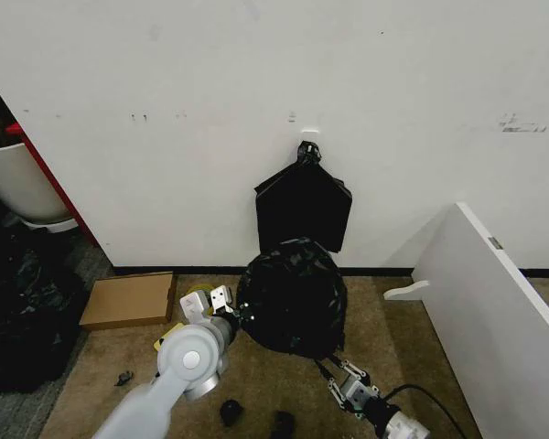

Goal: Place the garbage bag over the trash bin.

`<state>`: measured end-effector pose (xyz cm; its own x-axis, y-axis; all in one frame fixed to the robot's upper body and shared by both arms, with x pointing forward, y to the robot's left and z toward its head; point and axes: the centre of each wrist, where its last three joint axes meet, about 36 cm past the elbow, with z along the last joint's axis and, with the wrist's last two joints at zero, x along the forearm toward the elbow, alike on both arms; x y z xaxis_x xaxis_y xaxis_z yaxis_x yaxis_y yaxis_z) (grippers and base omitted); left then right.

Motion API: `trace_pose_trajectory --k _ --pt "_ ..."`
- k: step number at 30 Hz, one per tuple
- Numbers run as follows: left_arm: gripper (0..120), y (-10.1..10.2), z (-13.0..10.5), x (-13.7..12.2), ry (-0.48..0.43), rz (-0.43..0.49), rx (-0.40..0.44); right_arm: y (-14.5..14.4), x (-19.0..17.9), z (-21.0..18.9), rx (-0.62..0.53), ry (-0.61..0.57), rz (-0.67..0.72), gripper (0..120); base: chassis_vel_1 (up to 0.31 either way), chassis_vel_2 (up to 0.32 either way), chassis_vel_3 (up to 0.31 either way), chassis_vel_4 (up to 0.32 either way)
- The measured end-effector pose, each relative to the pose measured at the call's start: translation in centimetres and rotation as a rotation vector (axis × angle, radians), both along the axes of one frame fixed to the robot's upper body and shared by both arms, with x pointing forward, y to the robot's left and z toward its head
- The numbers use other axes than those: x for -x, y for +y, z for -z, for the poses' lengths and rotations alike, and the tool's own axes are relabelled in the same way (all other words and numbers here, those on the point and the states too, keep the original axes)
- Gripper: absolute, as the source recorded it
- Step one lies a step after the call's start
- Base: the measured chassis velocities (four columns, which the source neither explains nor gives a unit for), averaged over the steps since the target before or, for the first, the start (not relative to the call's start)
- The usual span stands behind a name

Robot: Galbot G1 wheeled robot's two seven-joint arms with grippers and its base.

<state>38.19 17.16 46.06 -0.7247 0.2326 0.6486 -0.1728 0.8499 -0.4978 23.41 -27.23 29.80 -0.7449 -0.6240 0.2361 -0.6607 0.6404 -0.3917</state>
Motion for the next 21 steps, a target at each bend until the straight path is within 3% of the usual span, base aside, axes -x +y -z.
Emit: trace_pose_trajectory --k 5,8,13,15,20,21 --pt "0 0.3 0.3 -0.4 -0.002 -0.019 -0.005 -0.4 0.9 0.3 -0.029 -0.003 -0.065 61 0.000 0.000 0.000 0.000" --pt "0 0.4 0.3 -0.5 -0.009 -0.020 -0.012 -0.4 1.0 0.3 -0.040 -0.005 -0.075 68 0.000 0.000 0.000 0.000" --pt "0 1.0 0.8 0.2 -0.069 0.003 -0.073 -1.7 -0.3 -1.3 -0.111 0.069 0.027 91 0.000 0.000 0.000 0.000" --pt "0 1.2 1.1 0.4 -0.082 0.001 -0.094 -2.1 -0.7 -1.8 -0.116 0.095 0.042 94 0.000 0.000 0.000 0.000" --pt "0 2.3 2.6 0.9 -0.140 0.018 -0.181 -8.7 -4.1 -4.3 -0.237 0.241 0.120 100 0.000 0.000 0.000 0.000" --pt "0 2.5 2.9 0.9 -0.156 0.027 -0.190 -10.4 -5.0 -5.1 -0.309 0.271 0.105 100 0.000 0.000 0.000 0.000"
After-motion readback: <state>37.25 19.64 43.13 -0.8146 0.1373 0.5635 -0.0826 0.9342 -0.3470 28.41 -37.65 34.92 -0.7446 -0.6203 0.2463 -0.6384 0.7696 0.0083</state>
